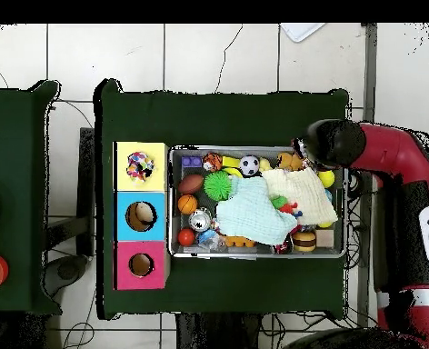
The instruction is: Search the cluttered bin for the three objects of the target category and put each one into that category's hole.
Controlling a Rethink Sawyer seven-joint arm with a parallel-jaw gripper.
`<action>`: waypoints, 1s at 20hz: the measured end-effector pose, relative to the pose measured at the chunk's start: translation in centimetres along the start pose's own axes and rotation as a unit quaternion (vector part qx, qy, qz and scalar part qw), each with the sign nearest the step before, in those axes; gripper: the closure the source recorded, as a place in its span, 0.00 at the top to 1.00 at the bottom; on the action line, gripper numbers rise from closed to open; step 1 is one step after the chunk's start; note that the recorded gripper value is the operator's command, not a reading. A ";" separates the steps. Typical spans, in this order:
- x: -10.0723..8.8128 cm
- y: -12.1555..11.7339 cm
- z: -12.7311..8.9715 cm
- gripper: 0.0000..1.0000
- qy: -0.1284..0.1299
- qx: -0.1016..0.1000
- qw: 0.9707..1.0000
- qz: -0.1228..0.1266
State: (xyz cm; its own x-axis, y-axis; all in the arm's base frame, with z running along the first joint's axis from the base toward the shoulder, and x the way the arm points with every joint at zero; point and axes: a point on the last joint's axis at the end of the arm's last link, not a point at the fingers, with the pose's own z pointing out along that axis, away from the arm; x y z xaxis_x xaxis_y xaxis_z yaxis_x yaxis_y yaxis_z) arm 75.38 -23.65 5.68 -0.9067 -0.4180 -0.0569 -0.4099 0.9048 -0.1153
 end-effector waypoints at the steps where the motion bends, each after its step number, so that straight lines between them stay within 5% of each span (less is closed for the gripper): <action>1: 0.4 -0.7 -0.3 1.00 -0.002 0.002 1.000 0.003; 9: 5.8 -4.9 1.7 1.00 0.007 -0.009 0.999 0.043; 14: 8.0 -4.9 4.2 1.00 0.019 -0.029 0.998 0.058; 20: 8.6 -3.6 5.6 1.00 0.030 -0.048 0.997 0.057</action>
State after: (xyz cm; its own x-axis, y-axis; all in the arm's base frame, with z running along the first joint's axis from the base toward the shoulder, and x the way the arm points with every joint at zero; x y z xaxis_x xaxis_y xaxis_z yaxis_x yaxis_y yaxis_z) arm 69.60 -31.01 0.02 -0.9510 -0.3093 -0.0044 -0.3092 0.9509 -0.0157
